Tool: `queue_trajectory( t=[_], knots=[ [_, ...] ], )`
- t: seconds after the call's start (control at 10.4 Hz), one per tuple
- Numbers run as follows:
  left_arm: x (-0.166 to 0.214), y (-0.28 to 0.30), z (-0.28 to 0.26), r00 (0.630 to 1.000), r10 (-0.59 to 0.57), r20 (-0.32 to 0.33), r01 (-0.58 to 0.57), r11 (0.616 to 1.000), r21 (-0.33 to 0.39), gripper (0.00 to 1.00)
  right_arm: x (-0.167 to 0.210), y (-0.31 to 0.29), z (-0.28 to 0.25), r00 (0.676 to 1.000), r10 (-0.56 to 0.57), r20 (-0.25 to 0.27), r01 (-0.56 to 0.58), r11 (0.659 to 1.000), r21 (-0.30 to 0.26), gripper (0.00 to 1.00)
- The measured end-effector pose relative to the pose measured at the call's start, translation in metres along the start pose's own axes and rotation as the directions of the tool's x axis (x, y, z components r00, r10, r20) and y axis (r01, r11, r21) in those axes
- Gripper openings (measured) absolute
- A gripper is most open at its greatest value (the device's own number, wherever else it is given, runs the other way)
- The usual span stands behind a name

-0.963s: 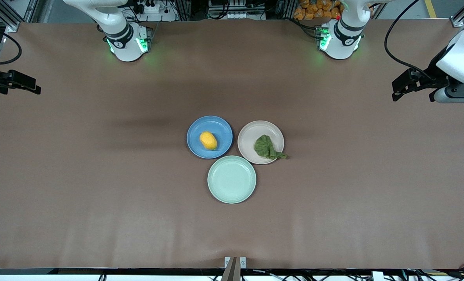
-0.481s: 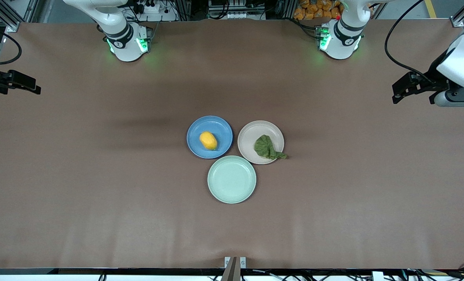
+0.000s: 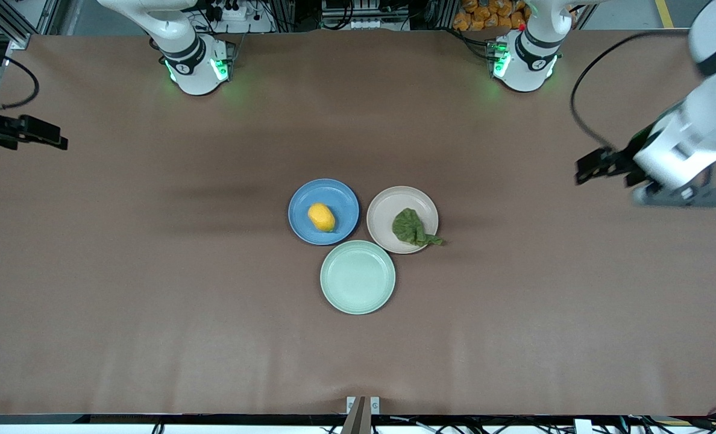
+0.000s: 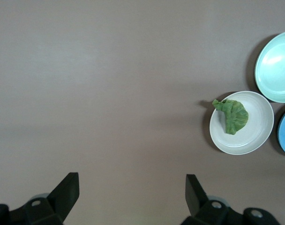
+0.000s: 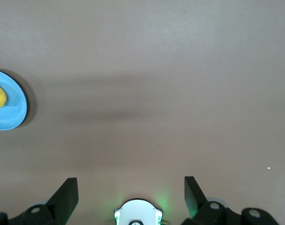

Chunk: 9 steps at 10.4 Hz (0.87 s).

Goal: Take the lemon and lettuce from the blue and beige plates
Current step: 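Move the left gripper to the lettuce while the right gripper reaches the lemon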

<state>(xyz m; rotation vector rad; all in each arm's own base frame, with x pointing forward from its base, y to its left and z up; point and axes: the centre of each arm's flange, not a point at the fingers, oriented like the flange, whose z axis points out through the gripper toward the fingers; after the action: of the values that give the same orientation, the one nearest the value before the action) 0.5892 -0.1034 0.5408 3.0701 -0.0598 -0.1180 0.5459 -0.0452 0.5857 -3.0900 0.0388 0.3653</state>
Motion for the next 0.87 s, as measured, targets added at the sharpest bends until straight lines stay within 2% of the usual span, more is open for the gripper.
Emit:
queue_trajectory(
  t=[0.19,0.29,0.48,0.58,0.87],
  knots=[
    [0.018,0.028,0.059,0.997,-0.069,0.042,0.069,0.998,-0.006,1.0,0.025,-0.003,0.033,0.998,-0.004,0.067,0.004,1.0,0.004,1.0],
    [0.022,0.051,0.084,0.991,-0.12,0.062,0.12,0.993,-0.001,1.0,0.036,-0.01,0.047,0.996,-0.014,0.089,0.012,1.0,0.026,1.0],
    [0.028,0.102,0.134,0.974,-0.212,0.083,0.212,0.977,0.009,1.0,0.064,-0.035,0.074,0.996,-0.048,0.074,0.043,0.997,0.07,1.0],
    [0.029,0.123,0.158,0.963,-0.256,0.087,0.256,0.967,0.012,1.0,0.079,-0.05,0.09,0.996,-0.067,0.065,0.062,0.995,0.074,1.0],
    [0.028,0.179,0.228,0.925,-0.367,0.094,0.367,0.93,0.021,1.0,0.109,-0.103,0.14,0.987,-0.136,0.082,0.131,0.99,0.06,1.0]
  ],
)
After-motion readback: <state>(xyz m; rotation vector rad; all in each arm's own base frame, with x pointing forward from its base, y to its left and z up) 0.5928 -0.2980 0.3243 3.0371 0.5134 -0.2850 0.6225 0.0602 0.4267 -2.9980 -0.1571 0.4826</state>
